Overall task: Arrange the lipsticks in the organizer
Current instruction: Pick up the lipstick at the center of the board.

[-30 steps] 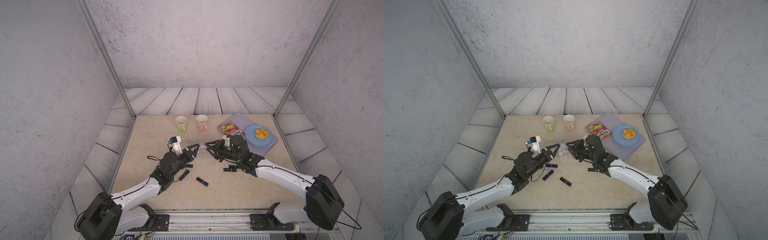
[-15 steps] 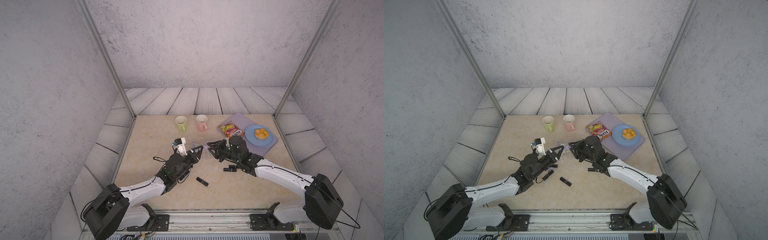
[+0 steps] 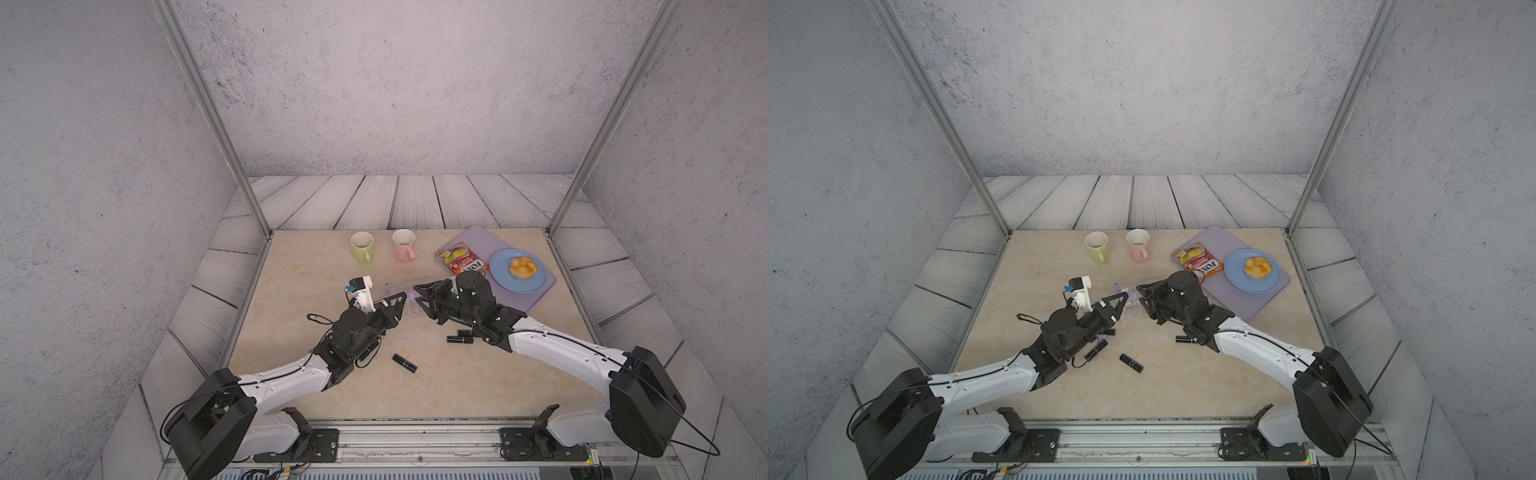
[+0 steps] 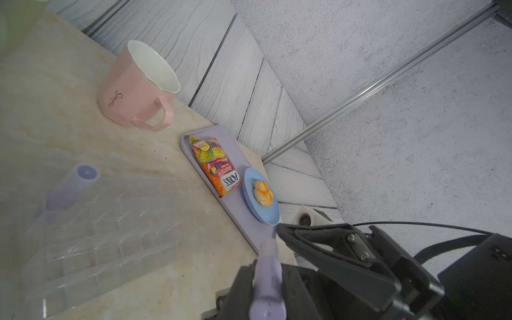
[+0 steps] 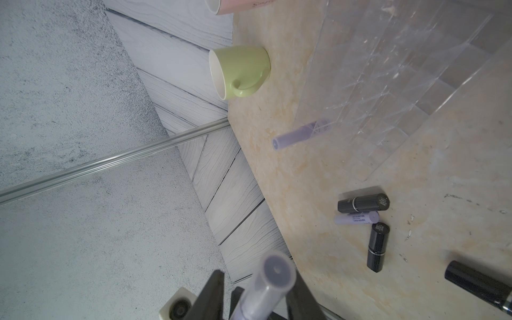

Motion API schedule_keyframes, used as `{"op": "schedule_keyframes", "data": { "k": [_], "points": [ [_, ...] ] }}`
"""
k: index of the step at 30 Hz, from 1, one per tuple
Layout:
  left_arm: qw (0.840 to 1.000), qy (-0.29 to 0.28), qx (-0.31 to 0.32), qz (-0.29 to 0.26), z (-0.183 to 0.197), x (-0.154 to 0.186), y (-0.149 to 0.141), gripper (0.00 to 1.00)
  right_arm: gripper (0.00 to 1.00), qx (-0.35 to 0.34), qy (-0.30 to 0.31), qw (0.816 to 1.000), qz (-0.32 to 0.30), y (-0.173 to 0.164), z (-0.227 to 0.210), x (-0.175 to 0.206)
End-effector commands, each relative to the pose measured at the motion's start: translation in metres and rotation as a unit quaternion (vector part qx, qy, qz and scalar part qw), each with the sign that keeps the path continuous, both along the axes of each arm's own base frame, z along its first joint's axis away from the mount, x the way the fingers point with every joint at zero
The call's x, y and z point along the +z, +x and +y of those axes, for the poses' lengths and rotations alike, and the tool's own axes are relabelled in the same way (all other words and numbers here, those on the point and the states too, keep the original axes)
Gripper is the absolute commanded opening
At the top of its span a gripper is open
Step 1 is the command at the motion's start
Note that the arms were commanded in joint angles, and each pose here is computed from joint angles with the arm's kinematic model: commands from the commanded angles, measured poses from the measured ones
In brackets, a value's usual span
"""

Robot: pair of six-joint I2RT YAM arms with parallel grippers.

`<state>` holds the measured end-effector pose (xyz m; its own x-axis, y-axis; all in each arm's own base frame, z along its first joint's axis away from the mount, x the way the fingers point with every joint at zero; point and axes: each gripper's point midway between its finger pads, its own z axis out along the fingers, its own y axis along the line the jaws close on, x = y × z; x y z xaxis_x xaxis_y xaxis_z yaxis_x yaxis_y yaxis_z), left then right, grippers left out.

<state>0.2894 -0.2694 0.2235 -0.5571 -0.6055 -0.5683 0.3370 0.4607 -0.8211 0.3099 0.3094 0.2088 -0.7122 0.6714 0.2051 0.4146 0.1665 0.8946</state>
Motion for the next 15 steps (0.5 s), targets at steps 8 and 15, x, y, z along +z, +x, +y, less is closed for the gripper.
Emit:
{"op": "schedule_keyframes", "data": {
  "k": [8,15],
  "points": [
    [0.999,0.029,-0.001,-0.019,0.003,0.0,-0.005,0.0,0.39,-0.011,0.017,1.0,0.018,0.007,0.005,0.0],
    [0.999,0.03,-0.024,-0.019,-0.006,-0.001,-0.009,0.0,0.3,-0.013,0.028,0.999,0.018,0.01,0.008,0.003]
  ]
}}
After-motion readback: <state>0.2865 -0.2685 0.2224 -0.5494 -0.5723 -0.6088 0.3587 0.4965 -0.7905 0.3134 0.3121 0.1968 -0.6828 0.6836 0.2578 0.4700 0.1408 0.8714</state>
